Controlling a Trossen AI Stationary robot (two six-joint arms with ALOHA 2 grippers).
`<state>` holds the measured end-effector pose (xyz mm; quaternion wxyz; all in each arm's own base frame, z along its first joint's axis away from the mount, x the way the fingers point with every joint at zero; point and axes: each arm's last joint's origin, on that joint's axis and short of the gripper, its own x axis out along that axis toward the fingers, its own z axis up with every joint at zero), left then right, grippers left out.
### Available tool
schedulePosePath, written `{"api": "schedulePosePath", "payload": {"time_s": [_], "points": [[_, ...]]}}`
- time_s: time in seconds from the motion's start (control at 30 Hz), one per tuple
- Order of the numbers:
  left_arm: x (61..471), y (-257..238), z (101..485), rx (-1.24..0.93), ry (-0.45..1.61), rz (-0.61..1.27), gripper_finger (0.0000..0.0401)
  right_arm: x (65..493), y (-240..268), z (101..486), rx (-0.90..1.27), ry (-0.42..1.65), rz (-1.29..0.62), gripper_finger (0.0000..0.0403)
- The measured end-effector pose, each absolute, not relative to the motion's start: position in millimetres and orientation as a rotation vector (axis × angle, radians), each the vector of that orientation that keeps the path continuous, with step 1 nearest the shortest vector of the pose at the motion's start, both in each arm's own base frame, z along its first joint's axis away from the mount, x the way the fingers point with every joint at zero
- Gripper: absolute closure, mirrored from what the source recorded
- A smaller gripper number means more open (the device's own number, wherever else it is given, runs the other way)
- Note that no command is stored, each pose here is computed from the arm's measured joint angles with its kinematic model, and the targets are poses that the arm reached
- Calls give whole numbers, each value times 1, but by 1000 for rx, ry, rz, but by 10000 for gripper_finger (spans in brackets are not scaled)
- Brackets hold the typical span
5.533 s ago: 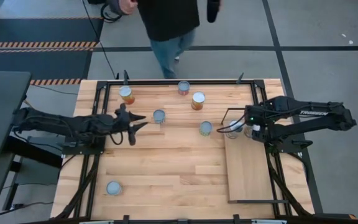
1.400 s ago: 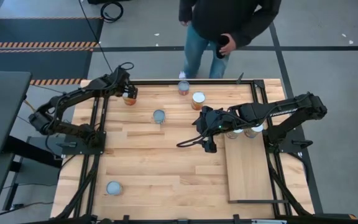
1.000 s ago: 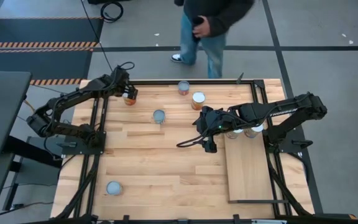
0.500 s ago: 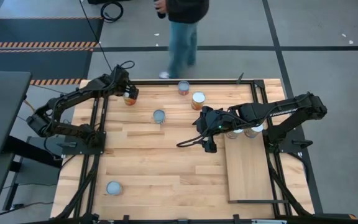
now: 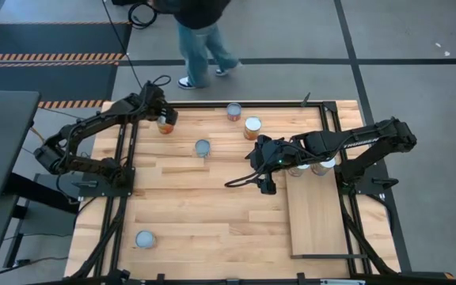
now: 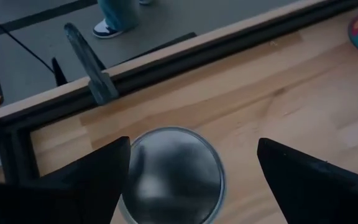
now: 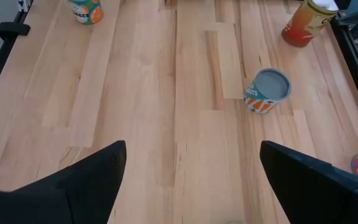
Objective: Pick and place cans onto a shelf
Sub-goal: Put left the canned corn on the shelf
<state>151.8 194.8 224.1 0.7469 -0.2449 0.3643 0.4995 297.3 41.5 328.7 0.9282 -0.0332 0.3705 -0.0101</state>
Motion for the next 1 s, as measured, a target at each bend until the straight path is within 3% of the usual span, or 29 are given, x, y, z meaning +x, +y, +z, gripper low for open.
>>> {"api": "schedulePosePath", "payload": {"time_s": [0.33,0.73,1.0], "points": [[148,185,241,-476,745,1106,99,297,42,329,-68,760,-21,25],[142,179,241,-558,760,1140,49,297,42,329,-67,760,-19,25],[139,177,229,-599,747,1168,45,297,43,329,-33,764,20,25]]}}
